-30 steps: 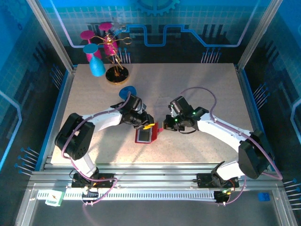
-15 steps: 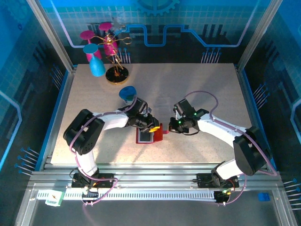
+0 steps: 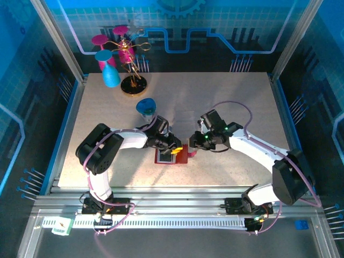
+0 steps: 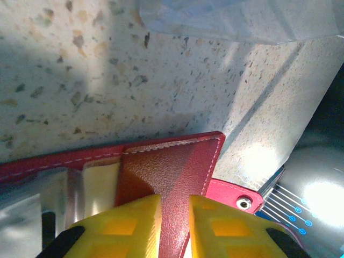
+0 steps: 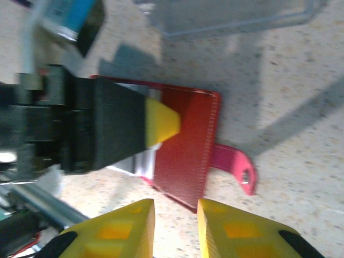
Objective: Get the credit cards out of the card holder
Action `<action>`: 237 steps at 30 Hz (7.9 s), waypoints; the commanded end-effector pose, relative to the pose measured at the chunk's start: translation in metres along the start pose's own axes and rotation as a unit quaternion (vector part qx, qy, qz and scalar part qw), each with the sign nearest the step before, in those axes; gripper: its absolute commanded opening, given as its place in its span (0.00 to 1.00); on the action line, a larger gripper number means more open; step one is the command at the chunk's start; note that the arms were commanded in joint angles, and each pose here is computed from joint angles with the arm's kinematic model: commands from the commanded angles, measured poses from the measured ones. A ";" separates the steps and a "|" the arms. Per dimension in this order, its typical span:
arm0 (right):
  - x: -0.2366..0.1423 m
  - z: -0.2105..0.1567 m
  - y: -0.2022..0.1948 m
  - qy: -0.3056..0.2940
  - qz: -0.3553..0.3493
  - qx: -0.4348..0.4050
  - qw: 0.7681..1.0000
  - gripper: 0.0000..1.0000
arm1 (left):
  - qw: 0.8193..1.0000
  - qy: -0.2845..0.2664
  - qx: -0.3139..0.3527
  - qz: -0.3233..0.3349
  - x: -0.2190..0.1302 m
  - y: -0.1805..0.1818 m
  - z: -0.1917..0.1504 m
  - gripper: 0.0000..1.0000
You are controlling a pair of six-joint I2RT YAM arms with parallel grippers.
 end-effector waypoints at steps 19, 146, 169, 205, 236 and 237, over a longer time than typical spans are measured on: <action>0.042 -0.023 0.014 0.091 0.049 0.018 0.994 0.17 | 0.999 -0.029 0.009 -0.008 -0.036 -0.021 0.009 0.22; 0.086 -0.015 0.000 0.125 0.079 0.069 0.987 0.24 | 0.993 -0.013 0.029 0.113 -0.030 0.033 -0.018 0.15; 0.100 -0.020 -0.005 0.144 0.079 0.072 0.984 0.21 | 0.993 -0.012 0.030 0.116 -0.031 0.031 -0.018 0.15; 0.075 -0.014 0.002 0.116 0.026 0.032 0.992 0.23 | 0.991 -0.019 0.048 0.124 -0.044 0.018 -0.016 0.21; 0.084 -0.015 -0.022 0.123 0.075 0.064 0.987 0.23 | 0.985 0.006 0.033 0.172 -0.041 0.038 -0.022 0.03; 0.085 -0.016 -0.021 0.125 0.078 0.065 0.987 0.23 | 0.984 0.007 0.032 0.172 -0.041 0.039 -0.022 0.03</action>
Point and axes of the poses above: each hand's point on the last joint's axis, 136 mm out from that joint toward the fingers, its own x axis out along the fingers, its own y axis along the line the jaws close on, z = x × y, the point moved 2 cm from there along -x, back along the fingers, and after that the axes turned 5 degrees about x, right-handed, at the moved point
